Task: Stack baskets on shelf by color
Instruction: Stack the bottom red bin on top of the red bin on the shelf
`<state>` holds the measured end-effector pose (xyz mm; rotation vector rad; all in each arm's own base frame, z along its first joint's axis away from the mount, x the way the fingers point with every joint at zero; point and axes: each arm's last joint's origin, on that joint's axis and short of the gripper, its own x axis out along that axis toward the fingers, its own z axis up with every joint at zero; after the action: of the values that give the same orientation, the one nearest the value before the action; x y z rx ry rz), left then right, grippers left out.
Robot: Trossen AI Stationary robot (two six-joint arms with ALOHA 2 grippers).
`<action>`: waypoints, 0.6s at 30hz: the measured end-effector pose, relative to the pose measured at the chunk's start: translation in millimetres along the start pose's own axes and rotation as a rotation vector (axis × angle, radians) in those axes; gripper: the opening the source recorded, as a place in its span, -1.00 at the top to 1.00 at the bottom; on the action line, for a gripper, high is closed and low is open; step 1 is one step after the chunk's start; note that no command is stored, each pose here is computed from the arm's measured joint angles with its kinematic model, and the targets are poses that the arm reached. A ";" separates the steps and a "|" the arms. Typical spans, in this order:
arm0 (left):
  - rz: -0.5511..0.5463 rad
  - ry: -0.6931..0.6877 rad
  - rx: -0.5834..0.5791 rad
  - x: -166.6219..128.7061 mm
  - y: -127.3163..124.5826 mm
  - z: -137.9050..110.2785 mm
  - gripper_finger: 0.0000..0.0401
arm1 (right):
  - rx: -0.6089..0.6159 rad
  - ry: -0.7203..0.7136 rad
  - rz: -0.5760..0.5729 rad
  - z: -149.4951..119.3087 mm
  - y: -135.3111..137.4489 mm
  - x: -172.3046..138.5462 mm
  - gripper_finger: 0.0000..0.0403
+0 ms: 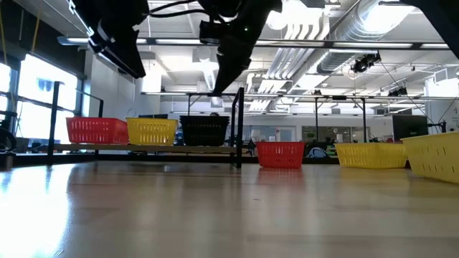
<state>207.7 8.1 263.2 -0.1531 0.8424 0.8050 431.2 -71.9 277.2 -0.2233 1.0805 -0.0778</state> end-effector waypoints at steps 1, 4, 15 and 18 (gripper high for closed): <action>-0.008 0.001 0.001 -0.7 -1.0 -0.5 0.21 | -0.008 0.010 0.007 -0.2 3.8 -0.3 0.51; -0.042 0.015 -0.002 -2.5 -4.0 -2.3 0.21 | -0.015 0.054 0.027 -2.3 14.2 -2.4 0.51; -0.114 0.035 0.017 -11.0 -14.2 -10.0 0.21 | 0.072 0.168 0.041 -16.0 35.9 -31.3 0.51; -0.124 0.038 0.020 -13.6 -16.5 -12.6 0.21 | 0.111 0.189 0.014 -25.0 45.2 -38.0 0.51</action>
<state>206.1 -16.6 261.5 -0.2010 0.8683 0.6791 389.2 -24.9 289.0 -0.1096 1.2619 -0.1487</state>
